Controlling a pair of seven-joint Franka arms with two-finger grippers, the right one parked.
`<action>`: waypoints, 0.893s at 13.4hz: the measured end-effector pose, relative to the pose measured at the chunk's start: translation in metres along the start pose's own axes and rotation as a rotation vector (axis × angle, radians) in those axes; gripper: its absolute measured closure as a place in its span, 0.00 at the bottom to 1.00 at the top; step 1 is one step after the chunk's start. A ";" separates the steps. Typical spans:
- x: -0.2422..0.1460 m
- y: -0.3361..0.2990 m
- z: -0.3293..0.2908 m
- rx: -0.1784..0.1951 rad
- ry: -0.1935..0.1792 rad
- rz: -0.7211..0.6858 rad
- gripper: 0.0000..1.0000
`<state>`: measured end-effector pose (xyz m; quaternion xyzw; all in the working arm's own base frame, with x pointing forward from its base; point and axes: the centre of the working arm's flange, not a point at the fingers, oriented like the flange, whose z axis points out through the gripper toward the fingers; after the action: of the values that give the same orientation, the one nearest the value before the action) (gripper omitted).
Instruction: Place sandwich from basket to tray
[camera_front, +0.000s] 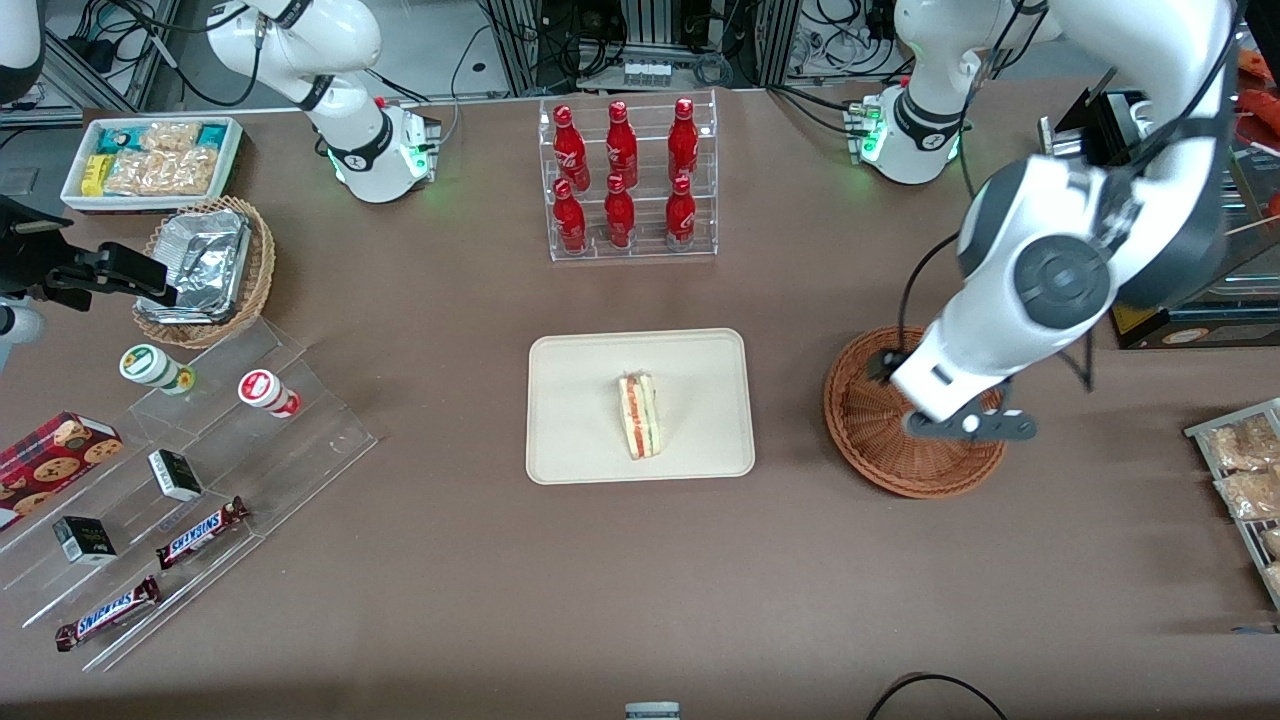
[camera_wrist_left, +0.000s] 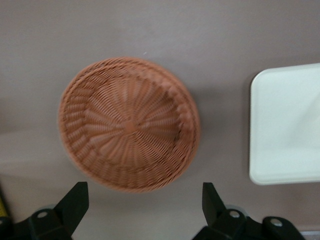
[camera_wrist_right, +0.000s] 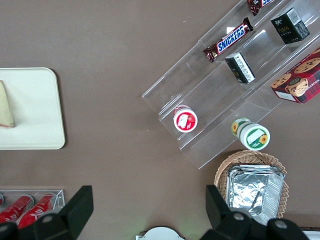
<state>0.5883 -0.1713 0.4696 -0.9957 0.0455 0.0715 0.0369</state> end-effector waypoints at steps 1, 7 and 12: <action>-0.010 -0.016 -0.011 -0.009 -0.010 0.013 0.00; -0.057 -0.098 -0.071 -0.013 -0.010 0.028 0.00; -0.078 -0.118 -0.110 -0.015 0.038 -0.010 0.00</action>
<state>0.5384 -0.0560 0.5974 -0.9974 0.0405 0.0529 0.0288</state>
